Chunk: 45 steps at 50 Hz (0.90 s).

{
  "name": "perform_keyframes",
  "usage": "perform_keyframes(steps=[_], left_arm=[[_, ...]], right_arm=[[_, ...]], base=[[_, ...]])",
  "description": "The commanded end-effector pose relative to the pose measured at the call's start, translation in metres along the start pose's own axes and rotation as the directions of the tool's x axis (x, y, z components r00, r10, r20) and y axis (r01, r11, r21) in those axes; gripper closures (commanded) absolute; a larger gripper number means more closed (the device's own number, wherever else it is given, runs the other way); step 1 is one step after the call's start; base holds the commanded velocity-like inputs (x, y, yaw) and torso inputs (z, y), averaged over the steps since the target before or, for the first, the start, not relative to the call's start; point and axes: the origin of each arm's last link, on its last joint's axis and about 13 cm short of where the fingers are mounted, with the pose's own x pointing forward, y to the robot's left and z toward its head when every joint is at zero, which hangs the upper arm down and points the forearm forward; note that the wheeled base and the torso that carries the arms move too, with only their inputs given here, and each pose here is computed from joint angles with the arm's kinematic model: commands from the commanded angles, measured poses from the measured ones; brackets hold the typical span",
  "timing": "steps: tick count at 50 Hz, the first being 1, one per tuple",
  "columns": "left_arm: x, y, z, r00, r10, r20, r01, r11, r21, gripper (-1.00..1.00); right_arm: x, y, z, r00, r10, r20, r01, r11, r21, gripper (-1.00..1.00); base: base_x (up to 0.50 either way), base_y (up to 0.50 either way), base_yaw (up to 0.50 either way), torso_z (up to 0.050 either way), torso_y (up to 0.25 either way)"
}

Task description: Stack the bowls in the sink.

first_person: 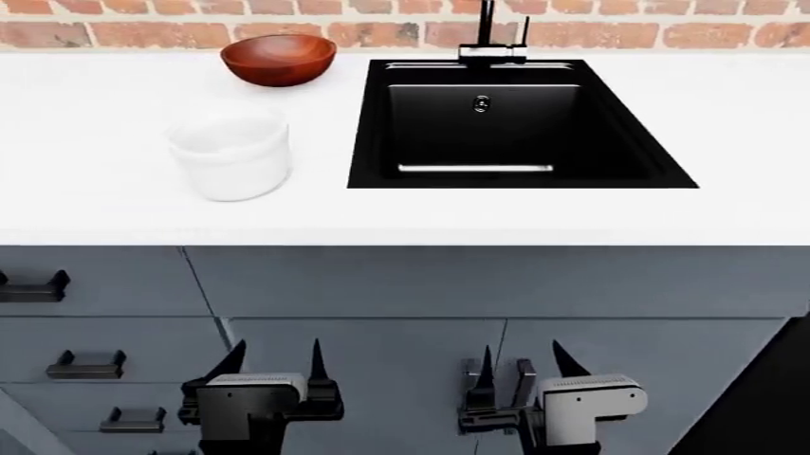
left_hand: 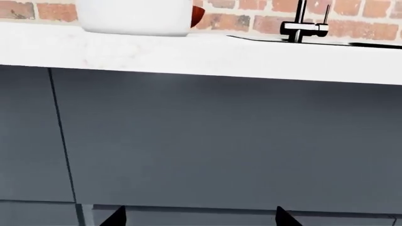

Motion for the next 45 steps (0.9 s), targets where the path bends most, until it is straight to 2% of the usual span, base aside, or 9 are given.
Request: perform_keyframes(steps=[1, 36, 45], left_arm=[[-0.0001, 0.0, -0.0002, 1.0, 0.001, -0.002, -0.001, 1.0, -0.002, -1.0], [0.0, 0.0002, -0.0008, 1.0, 0.0, -0.009, 0.0, 1.0, -0.002, -1.0], [0.0001, 0.0002, -0.0006, 1.0, -0.004, -0.011, 0.004, 1.0, -0.004, -1.0]], right_arm=[[0.0004, 0.0, -0.0018, 1.0, 0.002, -0.003, -0.002, 1.0, -0.006, -1.0], [0.0001, 0.0008, -0.0015, 1.0, 0.006, -0.008, -0.006, 1.0, 0.001, -1.0], [0.0, -0.0012, 0.002, 0.999, -0.031, -0.032, 0.032, 0.999, 0.036, -1.0]], base=[[0.0, 0.5, 0.0, 0.0, 0.0], [0.0, 0.5, 0.0, 0.0, 0.0], [0.0, 0.03, 0.0, 0.0, 0.0]])
